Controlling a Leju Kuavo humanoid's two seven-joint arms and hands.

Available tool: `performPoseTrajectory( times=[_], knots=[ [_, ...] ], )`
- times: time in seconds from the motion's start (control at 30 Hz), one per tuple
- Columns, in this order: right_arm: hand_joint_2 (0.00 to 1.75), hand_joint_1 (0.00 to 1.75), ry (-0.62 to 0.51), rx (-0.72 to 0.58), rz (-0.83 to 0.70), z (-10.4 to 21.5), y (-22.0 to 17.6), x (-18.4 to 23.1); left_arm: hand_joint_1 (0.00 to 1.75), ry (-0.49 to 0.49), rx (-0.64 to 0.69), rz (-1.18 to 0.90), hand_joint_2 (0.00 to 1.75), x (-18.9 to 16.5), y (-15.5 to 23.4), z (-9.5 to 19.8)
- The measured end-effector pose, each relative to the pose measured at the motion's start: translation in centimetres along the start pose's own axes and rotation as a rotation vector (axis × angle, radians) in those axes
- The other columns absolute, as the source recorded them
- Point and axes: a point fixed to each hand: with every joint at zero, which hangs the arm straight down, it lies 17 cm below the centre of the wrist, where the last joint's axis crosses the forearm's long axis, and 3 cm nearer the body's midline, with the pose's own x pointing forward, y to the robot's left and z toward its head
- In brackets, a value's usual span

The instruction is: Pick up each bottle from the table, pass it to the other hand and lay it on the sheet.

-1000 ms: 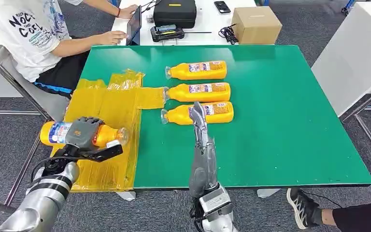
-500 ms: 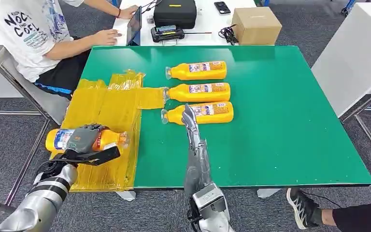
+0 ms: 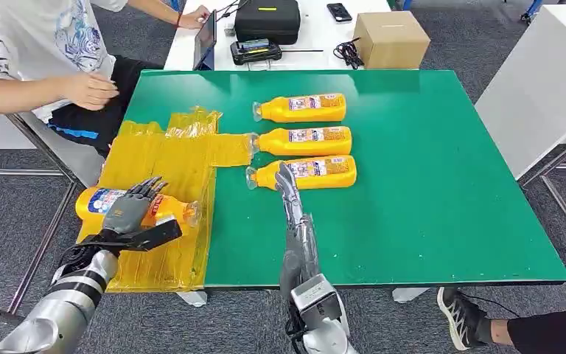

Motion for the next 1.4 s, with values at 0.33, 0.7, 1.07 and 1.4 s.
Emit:
performPoseTrajectory(
  times=[0.33, 0.7, 1.07, 1.4],
  knots=[
    [0.0, 0.0, 0.025, 0.001, 0.0, 0.2, 0.0, -0.7, 0.0, -0.003, -0.06, 0.136, 1.75, 0.4, -1.1, 0.2],
    [0.0, 0.0, 0.042, 0.001, -0.003, 0.4, -0.1, -1.3, 0.0, -0.071, -0.141, 0.43, 1.75, 2.4, -1.9, 0.7],
    [0.0, 0.0, 0.102, 0.015, -0.024, 1.3, 0.3, -3.5, 0.0, -0.285, -0.124, 1.102, 1.75, 6.6, 0.8, 5.7],
    [0.0, 0.0, 0.121, 0.015, -0.004, 1.6, 0.3, -4.3, 0.0, -0.315, 0.218, 1.139, 1.75, 6.0, 7.2, 4.4]
  ],
)
